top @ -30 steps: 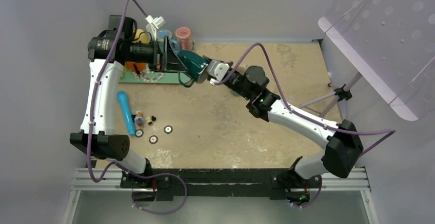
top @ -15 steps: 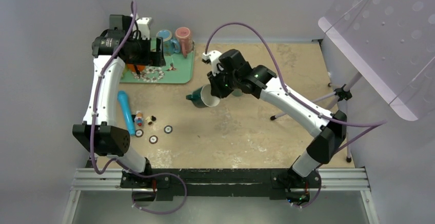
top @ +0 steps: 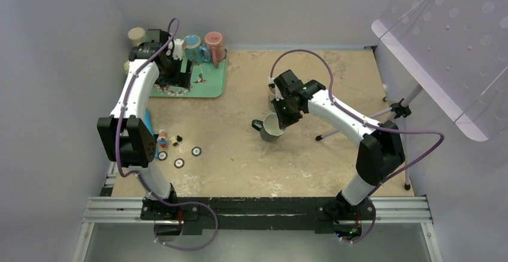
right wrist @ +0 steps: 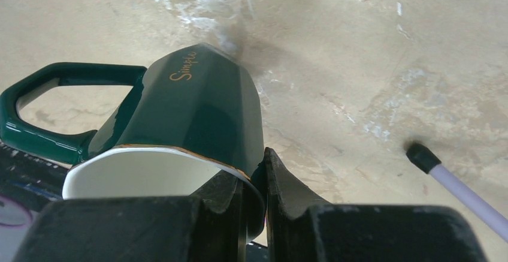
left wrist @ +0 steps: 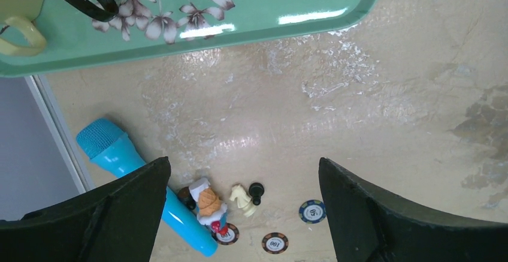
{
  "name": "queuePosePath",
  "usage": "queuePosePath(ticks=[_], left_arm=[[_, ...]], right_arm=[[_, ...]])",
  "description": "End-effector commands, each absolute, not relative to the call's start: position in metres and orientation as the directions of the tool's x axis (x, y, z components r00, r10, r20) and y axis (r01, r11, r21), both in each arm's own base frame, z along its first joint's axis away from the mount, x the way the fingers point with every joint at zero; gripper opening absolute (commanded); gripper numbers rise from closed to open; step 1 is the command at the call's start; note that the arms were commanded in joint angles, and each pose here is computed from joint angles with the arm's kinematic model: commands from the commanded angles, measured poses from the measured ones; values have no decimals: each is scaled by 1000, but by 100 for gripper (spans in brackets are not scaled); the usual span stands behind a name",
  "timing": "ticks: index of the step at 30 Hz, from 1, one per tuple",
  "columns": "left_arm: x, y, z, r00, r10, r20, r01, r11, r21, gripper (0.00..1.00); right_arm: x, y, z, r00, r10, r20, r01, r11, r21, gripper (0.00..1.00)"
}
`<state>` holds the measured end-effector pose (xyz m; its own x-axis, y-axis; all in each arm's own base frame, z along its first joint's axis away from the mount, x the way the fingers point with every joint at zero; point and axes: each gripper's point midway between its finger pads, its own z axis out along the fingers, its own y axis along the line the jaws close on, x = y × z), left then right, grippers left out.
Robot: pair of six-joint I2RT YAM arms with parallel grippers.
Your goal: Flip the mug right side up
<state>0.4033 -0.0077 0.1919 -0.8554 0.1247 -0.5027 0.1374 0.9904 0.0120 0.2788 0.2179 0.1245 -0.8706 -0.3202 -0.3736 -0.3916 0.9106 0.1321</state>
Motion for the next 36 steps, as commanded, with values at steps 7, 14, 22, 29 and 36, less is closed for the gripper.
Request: queuePosePath(ticks=[7,14,22,29,36], left_arm=[[428,27,173,-856,116,-503,106,993,48,97],[436,51,166,-860,84,-503,51,996,78,99],[462,86,152,-863,57,-501,-38,983,177,90],[511,102,138,-857,56,-513,-75,970,232,84],[537,120,110,-876,63,-479,-98,947,305,77]], right_arm=[[316,204,124,-850,-293,-439,-348,936,49,0],[320,194,97,-864,-319,-390,-338,941,-22,0],[328,198,134,-834,-324,-446,-355,935,-15,49],[330,203,174,-801,-292,-523,-353,935,19,98],[337,204,196,-763,-284,-580,-356,935,10,98]])
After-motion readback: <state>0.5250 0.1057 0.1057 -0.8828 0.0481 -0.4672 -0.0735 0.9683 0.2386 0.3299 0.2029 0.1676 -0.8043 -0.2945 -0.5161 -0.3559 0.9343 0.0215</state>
